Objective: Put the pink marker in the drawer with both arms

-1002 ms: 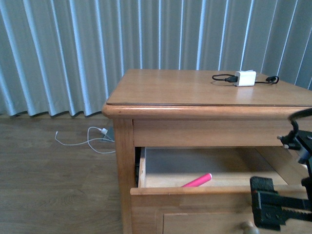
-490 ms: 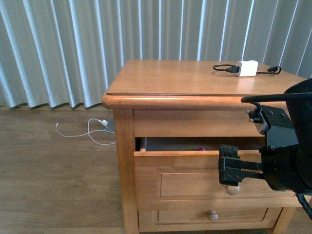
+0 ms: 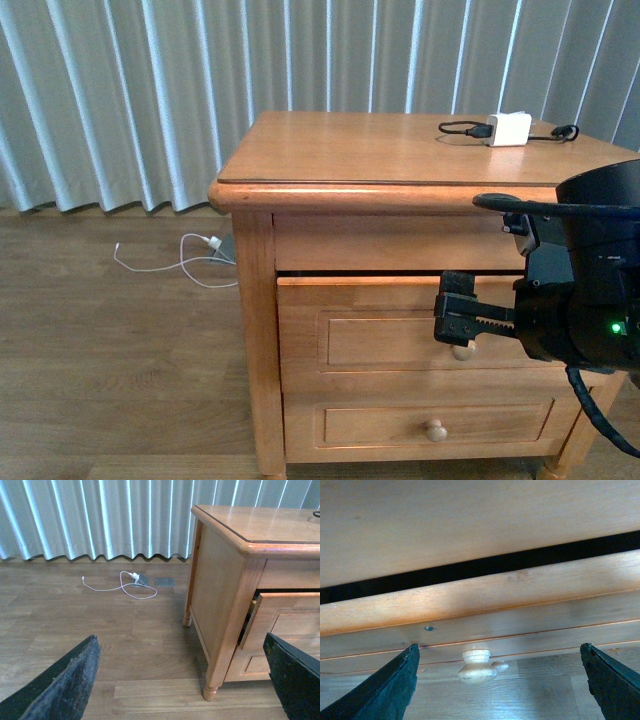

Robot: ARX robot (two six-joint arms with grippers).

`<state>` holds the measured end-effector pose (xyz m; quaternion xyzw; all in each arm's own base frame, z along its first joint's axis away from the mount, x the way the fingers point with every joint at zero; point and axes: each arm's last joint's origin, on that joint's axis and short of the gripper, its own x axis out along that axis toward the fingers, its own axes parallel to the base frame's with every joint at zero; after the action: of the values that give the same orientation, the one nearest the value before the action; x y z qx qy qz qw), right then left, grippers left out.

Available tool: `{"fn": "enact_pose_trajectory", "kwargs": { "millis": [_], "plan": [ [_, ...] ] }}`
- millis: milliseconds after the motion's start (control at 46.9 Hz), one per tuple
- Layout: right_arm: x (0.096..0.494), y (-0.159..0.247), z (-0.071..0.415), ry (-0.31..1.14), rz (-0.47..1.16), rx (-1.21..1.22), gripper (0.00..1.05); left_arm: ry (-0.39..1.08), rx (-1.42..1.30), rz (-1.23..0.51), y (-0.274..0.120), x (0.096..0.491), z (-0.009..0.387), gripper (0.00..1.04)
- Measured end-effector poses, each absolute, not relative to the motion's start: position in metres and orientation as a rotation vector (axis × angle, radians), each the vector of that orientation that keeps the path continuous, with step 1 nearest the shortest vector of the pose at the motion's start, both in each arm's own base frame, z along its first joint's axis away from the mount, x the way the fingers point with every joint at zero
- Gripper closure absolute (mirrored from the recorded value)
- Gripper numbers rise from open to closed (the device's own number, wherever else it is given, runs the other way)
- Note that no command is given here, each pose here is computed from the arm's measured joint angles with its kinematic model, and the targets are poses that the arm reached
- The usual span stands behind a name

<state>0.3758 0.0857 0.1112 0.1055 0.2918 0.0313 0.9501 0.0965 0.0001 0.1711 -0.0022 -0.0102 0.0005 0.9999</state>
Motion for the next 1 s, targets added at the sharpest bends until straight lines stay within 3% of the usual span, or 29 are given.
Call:
{"fn": "enact_pose_trajectory", "kwargs": {
  "millis": [682,1002],
  "plan": [
    [0.387,0.085,0.105,0.537,0.058,0.247,0.09,-0.02,-0.004,0.001,0.0,0.097,0.171,0.06],
    [0.367,0.075,0.122,0.648,0.038,0.204,0.09,-0.02,-0.004,0.001,0.0,0.097,0.171,0.06]
  ]
}}
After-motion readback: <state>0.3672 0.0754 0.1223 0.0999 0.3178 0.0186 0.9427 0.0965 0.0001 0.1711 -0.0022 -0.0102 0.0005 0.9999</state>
